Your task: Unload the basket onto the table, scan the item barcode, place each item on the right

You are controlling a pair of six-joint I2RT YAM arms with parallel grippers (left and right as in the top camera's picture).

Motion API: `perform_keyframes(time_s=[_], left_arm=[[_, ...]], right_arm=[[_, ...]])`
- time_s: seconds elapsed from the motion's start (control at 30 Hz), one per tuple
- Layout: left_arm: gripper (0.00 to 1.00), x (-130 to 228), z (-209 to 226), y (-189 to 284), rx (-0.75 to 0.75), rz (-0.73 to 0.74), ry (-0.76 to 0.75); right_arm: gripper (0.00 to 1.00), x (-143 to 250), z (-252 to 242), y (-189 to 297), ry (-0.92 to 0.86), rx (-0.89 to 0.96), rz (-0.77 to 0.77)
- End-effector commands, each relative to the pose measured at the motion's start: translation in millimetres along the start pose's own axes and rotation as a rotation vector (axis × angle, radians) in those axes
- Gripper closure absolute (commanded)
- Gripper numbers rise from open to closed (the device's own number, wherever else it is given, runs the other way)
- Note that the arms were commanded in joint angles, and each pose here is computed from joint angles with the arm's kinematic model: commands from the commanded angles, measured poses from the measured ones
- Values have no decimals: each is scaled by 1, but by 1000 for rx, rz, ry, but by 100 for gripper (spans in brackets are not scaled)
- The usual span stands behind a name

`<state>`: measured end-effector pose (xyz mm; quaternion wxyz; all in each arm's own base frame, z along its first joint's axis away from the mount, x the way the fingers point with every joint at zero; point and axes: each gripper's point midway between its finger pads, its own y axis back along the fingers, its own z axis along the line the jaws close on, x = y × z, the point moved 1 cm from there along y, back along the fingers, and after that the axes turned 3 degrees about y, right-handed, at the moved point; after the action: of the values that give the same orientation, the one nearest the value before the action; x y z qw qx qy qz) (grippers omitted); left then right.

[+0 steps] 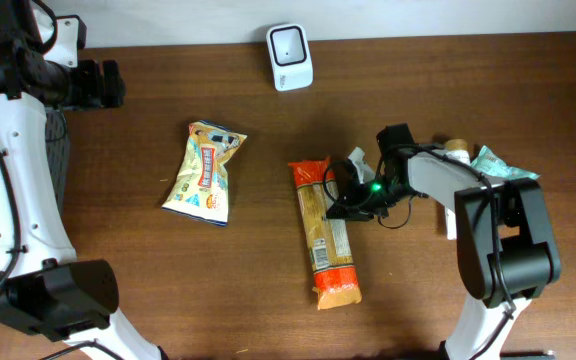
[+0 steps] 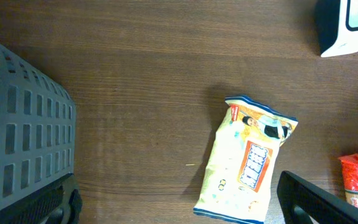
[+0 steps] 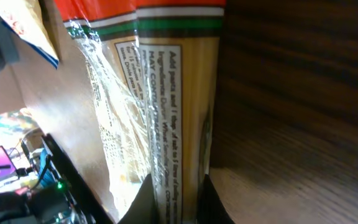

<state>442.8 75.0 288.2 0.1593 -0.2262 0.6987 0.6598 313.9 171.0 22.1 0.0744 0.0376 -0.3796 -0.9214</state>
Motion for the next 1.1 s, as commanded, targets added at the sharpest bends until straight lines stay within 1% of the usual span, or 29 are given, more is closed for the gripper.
perform_keyframes(time_s=[0.0,0.07,0.1,0.17,0.2,0.27,0.3,0.33,0.37,0.47,0.5,0.53,0.57,0.6,0.63,0.67,0.7,0.73,0.77,0.8,0.87,0.93,0.97,1.0,1.07], left_arm=[[1,-3,0,4,-1,-14,7],[1,-3,0,4,-1,-14,7],[1,-3,0,4,-1,-14,7],[1,-3,0,4,-1,-14,7],[1,-3,0,4,-2,-14,7],[1,-3,0,4,-1,-14,7],[1,-3,0,4,-1,-14,7],[1,-3,0,4,-1,-14,7],[1,-3,0,4,-1,-14,7],[1,-3,0,4,-1,-14,7],[1,-3,0,4,-1,-14,7],[1,-3,0,4,-1,-14,7],[1,-3,0,4,-1,-14,7],[1,-3,0,4,-2,-14,7],[1,-3,0,4,-1,-14,7],[1,-3,0,4,-1,-14,7],[1,-3,0,4,-1,-14,7],[1,-3,0,4,-1,-14,7],[1,-3,0,4,-1,-14,7],[1,-3,0,4,-1,-14,7],[1,-3,0,4,-1,-14,7],[1,-3,0,4,-1,-14,7],[1,-3,0,4,-1,-14,7],[1,-3,0,4,-1,-14,7],[1,-3,0,4,-1,-14,7]], right_arm=[[96,-2,-1,7,40,79,19],[96,-17,11,42,61,207,-10],[96,-22,14,67,35,320,-27],[96,-24,16,99,-37,504,-44],[96,-22,14,112,-90,627,-49],[96,-12,8,122,-130,834,-43],[96,-4,3,125,-148,984,-35],[96,0,2,115,-130,1093,-10],[96,0,3,104,-108,1101,15],[96,7,-3,48,-71,1127,126],[94,11,-3,33,-59,1112,154],[88,12,-1,24,-46,1107,168],[71,13,1,18,-27,1109,172],[58,11,3,14,-15,1105,162],[47,10,4,13,-9,1101,153],[38,8,4,13,-10,1098,146],[33,6,2,14,-19,1095,140],[30,4,0,14,-29,1080,132],[30,2,-1,12,-37,1049,131],[33,0,0,10,-23,1015,142],[35,-2,4,17,-20,1014,151],[35,-7,18,28,4,1009,144],[34,-12,34,42,17,996,110],[31,-17,51,55,48,977,69],[21,-21,60,78,61,954,8]])
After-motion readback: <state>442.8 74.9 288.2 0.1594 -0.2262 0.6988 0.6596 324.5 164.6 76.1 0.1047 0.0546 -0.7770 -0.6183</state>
